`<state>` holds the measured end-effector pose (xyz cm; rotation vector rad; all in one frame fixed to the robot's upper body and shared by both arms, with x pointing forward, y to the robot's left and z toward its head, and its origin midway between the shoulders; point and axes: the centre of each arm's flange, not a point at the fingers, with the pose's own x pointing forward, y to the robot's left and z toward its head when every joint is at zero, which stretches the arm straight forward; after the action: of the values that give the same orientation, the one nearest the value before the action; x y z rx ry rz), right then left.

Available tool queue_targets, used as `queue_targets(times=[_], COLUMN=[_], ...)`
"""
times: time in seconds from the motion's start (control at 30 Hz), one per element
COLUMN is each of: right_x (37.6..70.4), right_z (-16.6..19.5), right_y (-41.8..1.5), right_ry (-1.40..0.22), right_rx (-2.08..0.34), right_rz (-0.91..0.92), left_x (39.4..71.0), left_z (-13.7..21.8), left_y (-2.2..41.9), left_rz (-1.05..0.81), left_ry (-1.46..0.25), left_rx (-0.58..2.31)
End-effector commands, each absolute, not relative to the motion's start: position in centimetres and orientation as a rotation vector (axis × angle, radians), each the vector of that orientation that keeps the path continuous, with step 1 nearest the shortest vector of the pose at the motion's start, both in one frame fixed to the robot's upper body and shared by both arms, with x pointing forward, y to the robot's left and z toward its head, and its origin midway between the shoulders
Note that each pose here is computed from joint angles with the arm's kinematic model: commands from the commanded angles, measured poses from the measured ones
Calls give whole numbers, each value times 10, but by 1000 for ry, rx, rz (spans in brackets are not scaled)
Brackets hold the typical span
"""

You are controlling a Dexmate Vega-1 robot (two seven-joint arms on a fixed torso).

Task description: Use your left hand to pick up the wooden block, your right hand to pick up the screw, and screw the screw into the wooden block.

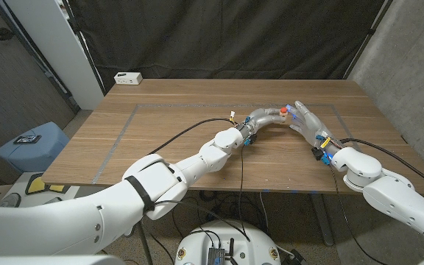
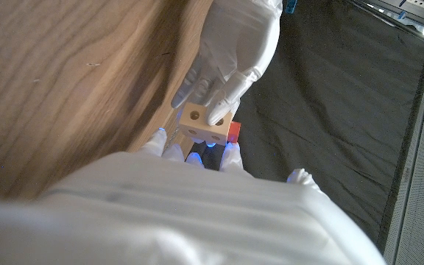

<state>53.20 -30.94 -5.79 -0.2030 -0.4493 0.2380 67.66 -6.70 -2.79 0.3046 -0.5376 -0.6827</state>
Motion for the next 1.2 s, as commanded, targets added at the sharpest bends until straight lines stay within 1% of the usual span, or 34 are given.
queue_targets(times=[0.03, 1.2], right_x=[528, 516], right_z=[-59, -66], right_y=[-308, -301], right_ry=[-450, -438], right_rx=[-206, -203], right_rz=[234, 227], left_x=[676, 676], left_z=[-28, -31], left_y=[-66, -62], left_rz=[-685, -688], left_ry=[-537, -532], left_rx=[303, 292])
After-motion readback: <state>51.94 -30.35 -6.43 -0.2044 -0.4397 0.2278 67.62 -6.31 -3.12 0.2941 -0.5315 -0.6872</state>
